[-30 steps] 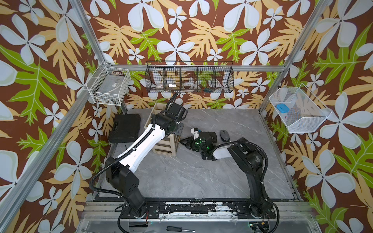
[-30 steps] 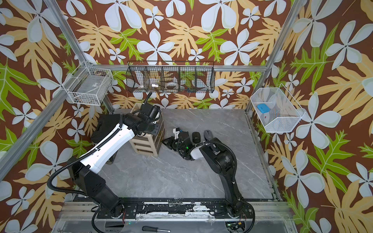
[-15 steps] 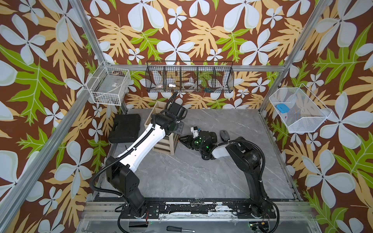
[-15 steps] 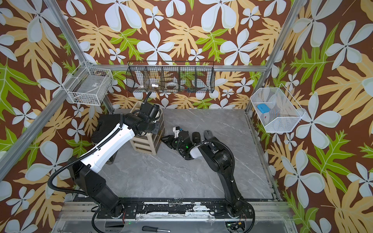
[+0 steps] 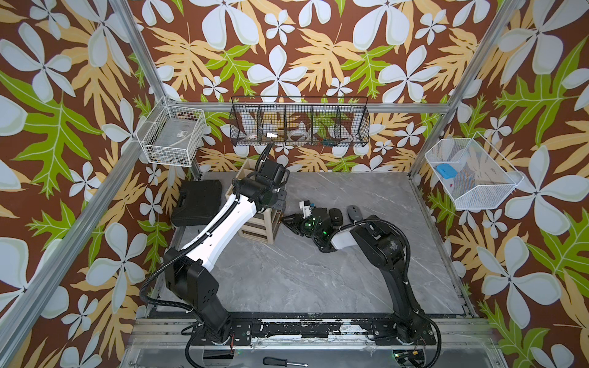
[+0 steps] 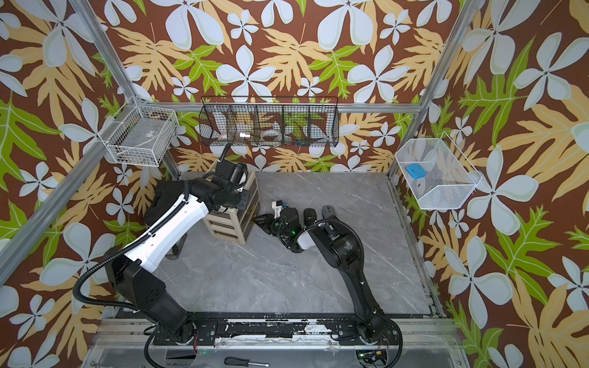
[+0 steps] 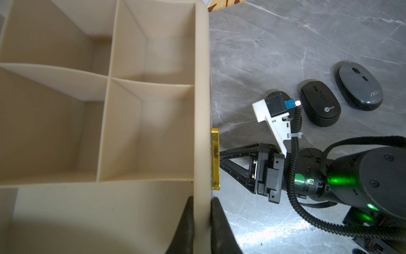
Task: Take the mice out of the drawer
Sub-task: Open the drawer in the storage box.
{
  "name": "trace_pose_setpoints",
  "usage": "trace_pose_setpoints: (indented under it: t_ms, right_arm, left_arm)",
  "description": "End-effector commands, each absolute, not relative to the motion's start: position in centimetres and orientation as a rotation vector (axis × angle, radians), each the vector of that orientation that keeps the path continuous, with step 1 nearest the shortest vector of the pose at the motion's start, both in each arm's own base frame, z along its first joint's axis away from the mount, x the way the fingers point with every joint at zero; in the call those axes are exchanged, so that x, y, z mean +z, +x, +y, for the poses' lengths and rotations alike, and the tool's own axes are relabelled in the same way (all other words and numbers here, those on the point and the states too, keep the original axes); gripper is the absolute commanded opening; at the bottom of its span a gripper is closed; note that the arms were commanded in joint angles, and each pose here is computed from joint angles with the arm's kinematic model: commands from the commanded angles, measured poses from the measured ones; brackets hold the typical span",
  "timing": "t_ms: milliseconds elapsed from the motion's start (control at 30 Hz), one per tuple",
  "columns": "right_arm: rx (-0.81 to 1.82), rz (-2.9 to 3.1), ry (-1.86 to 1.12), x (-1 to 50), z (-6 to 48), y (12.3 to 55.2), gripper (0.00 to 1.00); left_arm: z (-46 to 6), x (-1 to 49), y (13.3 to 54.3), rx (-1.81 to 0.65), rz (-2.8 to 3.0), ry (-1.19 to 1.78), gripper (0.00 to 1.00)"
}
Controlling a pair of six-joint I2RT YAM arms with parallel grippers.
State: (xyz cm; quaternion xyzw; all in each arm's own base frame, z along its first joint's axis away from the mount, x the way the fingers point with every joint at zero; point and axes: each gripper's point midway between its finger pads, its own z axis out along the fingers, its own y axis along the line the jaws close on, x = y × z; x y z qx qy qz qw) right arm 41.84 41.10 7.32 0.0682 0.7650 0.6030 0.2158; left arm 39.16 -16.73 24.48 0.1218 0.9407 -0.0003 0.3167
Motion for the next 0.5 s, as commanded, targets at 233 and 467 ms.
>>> trace_pose_setpoints:
  t_ms: [233, 467]
  right_arm:
    - [1.760, 2.025, 0.158, 9.18, 42.03, 42.30, 0.25]
    - [1.769, 2.019, 0.181, 8.96, 41.87, 42.31, 0.18]
  left_arm:
    - [-15.61, 21.90, 37.24, 0.033, 2.604, 0.403, 0.06]
    - [-15.42, 21.94, 37.42, 0.031, 2.601, 0.391, 0.05]
